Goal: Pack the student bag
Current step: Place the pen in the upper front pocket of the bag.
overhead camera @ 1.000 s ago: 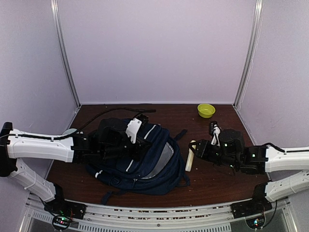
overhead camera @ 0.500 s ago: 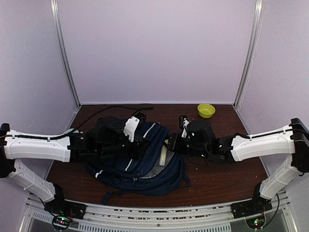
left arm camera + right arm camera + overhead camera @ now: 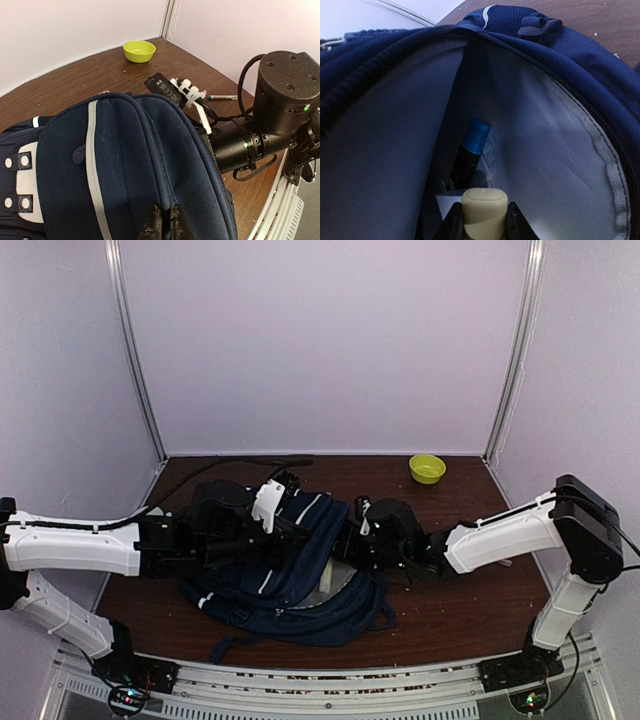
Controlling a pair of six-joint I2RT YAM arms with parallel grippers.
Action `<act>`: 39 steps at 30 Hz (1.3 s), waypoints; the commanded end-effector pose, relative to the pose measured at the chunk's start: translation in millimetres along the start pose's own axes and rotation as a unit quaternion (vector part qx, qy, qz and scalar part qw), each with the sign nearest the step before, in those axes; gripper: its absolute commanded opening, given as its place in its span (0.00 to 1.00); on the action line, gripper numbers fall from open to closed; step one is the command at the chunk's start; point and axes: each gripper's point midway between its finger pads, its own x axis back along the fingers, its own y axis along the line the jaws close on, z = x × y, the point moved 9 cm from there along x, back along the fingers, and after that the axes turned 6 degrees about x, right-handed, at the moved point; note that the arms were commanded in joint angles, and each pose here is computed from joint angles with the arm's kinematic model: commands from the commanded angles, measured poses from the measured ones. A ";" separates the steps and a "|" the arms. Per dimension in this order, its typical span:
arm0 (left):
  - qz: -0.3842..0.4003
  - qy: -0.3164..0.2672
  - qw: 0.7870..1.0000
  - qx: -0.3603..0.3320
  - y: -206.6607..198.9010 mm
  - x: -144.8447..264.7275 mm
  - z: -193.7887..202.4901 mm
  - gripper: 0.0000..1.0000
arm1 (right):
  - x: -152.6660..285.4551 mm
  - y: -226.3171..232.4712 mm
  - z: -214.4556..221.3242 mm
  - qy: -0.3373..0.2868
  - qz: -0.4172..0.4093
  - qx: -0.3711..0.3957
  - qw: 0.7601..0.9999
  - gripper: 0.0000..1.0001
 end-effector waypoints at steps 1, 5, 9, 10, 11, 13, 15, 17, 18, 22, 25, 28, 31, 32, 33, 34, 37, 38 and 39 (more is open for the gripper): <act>0.060 -0.079 0.995 0.012 -17.0 15.3 -30.9 0.00 | -10.2 10.4 -6.1 0.010 -0.013 0.008 1.000 0.00; 0.060 -0.077 0.995 0.012 -17.2 13.7 -30.2 0.00 | -22.4 9.5 2.8 0.042 -0.020 0.009 0.999 0.00; 0.060 -0.076 0.995 0.013 -17.3 12.4 -29.9 0.00 | -26.8 9.1 9.0 0.057 -0.013 0.011 0.998 0.08; 0.060 -0.076 0.995 0.013 -17.2 12.3 -29.8 0.00 | -26.3 9.1 9.0 0.057 -0.010 0.012 0.998 0.12; 0.060 -0.076 0.995 0.013 -17.2 12.0 -29.7 0.00 | -26.1 9.0 9.6 0.059 -0.007 0.016 0.998 0.16; 0.060 -0.076 0.995 0.013 -17.3 11.7 -29.8 0.00 | -24.5 9.8 9.3 0.062 0.002 0.024 0.998 0.24; 0.060 -0.075 0.995 0.013 -17.3 11.3 -29.5 0.00 | -22.1 10.6 8.8 0.064 0.012 0.033 0.997 0.28; 0.059 -0.075 0.995 0.013 -17.2 11.1 -29.3 0.00 | -19.1 12.3 8.3 0.065 0.017 0.041 0.997 0.34; 0.059 -0.075 0.995 0.013 -17.4 11.0 -29.5 0.00 | -17.7 13.5 8.5 0.066 0.017 0.045 0.997 0.36; 0.061 -0.076 0.995 0.013 -17.7 11.2 -30.0 0.00 | -10.3 18.2 8.9 0.068 0.019 0.057 0.996 0.44; 0.060 -0.075 0.995 0.013 -17.4 11.2 -29.6 0.00 | -5.0 21.5 8.6 0.067 0.019 0.062 0.996 0.46; 0.060 -0.075 0.995 0.013 -17.5 11.1 -29.7 0.00 | 1.9 26.2 6.7 0.065 0.016 0.068 0.995 0.47; 0.058 -0.074 0.995 0.014 -17.0 10.6 -28.9 0.00 | 11.0 30.1 4.1 0.063 0.021 0.079 0.995 0.50; 0.058 -0.074 0.995 0.014 -17.0 11.0 -29.1 0.00 | 14.0 30.8 3.4 0.063 0.024 0.082 0.994 0.50; 0.058 -0.074 0.995 0.014 -16.8 11.0 -28.8 0.00 | 17.8 31.3 3.0 0.063 0.028 0.087 0.994 0.51; 0.057 -0.074 0.996 0.015 -16.7 10.9 -28.7 0.00 | 21.7 30.9 2.2 0.063 0.034 0.091 0.993 0.51; 0.056 -0.073 0.996 0.016 -16.1 10.6 -27.4 0.00 | 36.6 25.7 0.1 0.058 0.066 0.101 0.991 0.50; 0.056 -0.072 0.996 0.017 -15.9 10.7 -27.0 0.00 | 42.4 22.4 -0.3 0.056 0.079 0.105 0.990 0.50; 0.057 -0.073 0.996 0.018 -15.7 11.0 -26.9 0.00 | 48.8 17.6 0.7 0.056 0.093 0.108 0.988 0.50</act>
